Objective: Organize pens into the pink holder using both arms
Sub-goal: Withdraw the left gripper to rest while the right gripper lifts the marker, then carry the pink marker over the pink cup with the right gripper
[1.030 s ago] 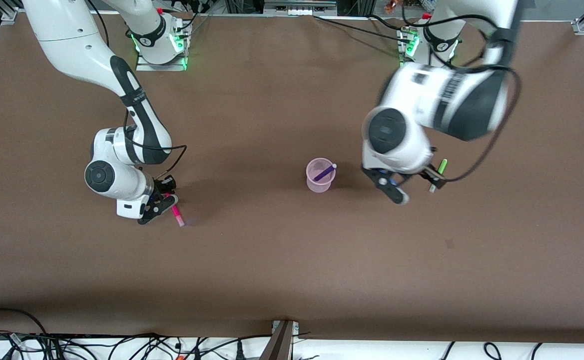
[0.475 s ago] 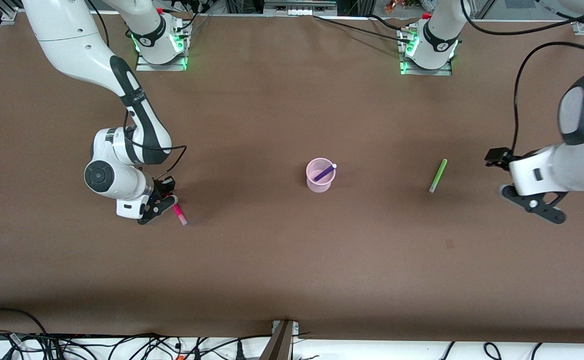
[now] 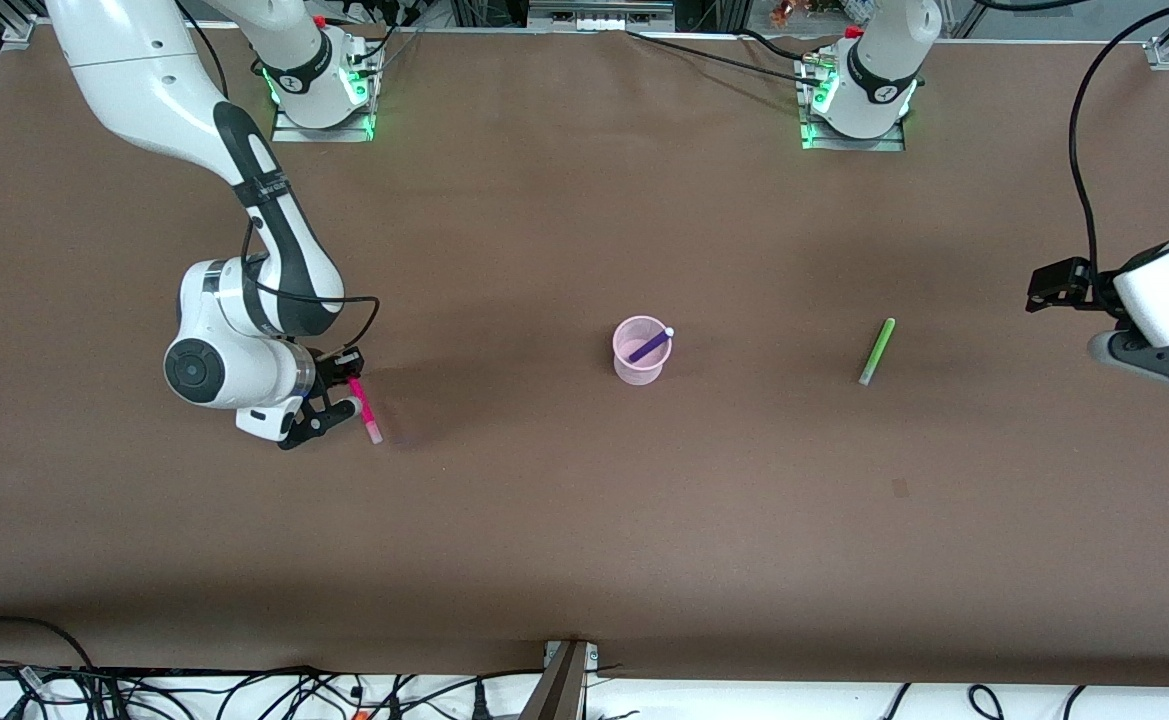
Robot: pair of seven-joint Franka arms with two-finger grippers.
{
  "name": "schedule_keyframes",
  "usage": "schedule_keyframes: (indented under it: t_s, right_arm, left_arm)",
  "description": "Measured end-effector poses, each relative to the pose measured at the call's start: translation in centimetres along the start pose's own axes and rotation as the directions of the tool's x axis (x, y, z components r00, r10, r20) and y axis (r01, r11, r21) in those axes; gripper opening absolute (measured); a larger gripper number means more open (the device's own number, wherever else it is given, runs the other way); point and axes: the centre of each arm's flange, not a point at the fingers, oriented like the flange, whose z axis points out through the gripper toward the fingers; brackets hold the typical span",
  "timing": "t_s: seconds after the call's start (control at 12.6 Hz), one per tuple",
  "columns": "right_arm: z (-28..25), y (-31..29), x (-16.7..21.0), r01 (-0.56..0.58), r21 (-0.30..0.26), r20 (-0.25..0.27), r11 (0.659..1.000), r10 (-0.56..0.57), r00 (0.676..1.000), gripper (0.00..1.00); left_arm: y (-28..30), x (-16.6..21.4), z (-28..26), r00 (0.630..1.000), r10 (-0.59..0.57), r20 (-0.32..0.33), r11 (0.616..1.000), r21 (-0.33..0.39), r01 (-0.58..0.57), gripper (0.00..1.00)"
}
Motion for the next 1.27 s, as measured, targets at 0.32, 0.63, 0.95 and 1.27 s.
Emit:
schedule_keyframes:
  t_s: [0.32,0.63,0.95,1.27]
  right_arm:
    - [-3.7,-5.5,0.3,-0.200,0.132,0.131,0.971,0.183,0.974,0.18]
    - [-4.9,-12.7,0.7,-0.489,0.255,0.288,0.834,0.417,0.862,0.18]
    - [-5.1,-21.6,1.5,-0.757,0.318,0.515,0.570,0.567,0.643,0.18]
    - [-4.9,-31.2,2.7,-0.906,0.316,0.660,0.281,0.621,0.423,0.18]
  left_arm:
    - [0.9,-2.9,-0.7,0.974,-0.191,-0.121,0.981,-0.002,0.192,1.00]
    - [2.7,-8.0,-1.8,0.961,-0.218,-0.170,0.976,-0.018,0.218,1.00]
    - [3.4,-9.3,-2.4,0.950,-0.248,-0.187,0.968,-0.023,0.248,1.00]
    - [3.2,-8.9,-2.0,0.950,-0.251,-0.186,0.968,-0.024,0.251,1.00]
